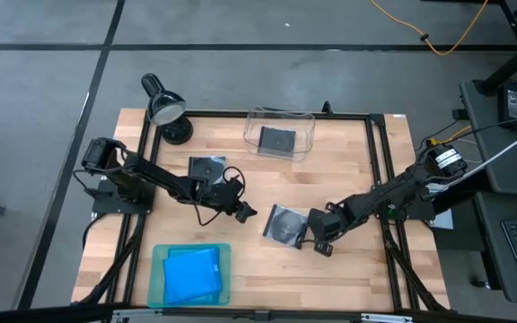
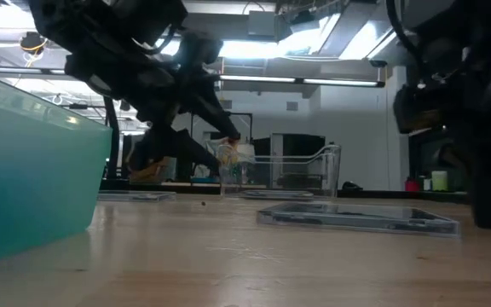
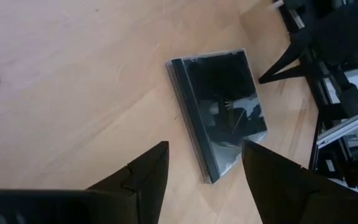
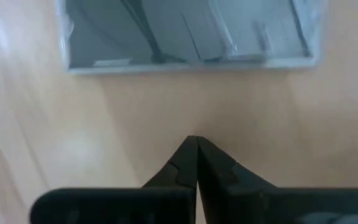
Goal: Pick & place jewel cases by type
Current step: Put the right black CD case into the transparent bin
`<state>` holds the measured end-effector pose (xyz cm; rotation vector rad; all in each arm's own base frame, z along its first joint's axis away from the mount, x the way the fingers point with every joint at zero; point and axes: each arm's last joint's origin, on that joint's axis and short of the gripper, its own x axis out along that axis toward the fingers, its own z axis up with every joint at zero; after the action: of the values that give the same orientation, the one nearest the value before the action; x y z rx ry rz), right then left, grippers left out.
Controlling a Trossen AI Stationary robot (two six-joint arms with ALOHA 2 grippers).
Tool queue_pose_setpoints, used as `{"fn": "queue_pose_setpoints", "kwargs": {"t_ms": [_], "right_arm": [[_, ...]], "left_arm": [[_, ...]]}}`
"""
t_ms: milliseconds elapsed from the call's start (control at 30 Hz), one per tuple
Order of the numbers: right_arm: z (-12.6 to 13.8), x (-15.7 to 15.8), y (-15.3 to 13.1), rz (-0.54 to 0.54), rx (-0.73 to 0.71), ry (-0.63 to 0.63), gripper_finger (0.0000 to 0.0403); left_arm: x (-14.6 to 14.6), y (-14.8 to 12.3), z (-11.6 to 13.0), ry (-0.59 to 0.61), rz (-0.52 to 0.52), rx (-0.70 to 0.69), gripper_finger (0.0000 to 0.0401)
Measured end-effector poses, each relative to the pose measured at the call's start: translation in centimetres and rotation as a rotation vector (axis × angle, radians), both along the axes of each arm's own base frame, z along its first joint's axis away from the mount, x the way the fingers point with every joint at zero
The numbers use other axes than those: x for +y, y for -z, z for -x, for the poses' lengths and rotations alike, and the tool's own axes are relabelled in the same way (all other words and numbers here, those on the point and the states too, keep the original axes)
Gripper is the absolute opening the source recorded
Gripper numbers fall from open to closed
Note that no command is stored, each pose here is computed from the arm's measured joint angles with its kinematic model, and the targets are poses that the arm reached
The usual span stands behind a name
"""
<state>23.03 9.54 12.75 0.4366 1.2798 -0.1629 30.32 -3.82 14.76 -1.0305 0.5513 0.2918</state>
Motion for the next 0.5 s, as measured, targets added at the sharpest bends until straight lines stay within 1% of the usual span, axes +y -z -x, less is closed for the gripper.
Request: {"fn": "queue_pose_setpoints", "kwargs": {"t_ms": [100,300,500], "right_arm": [[-0.7,-1.0,0.2,0.013,-0.028,-0.028,0.0007],[-2.5,-2.6,1.0,-0.006,-0.098,-0.071,0.0007],[-3.8,-3.6,1.2,-0.003,-0.190,-0.074,0.0007]], "left_arm": [[-0.2,0.1,-0.6,0.001,0.004,0.001,0.0194],[-0.4,0.0,-1.9,0.005,0.011,-0.005,0.0194],[-0.9,0.3,-1.9,0.007,0.039,0.026,0.0194]]}}
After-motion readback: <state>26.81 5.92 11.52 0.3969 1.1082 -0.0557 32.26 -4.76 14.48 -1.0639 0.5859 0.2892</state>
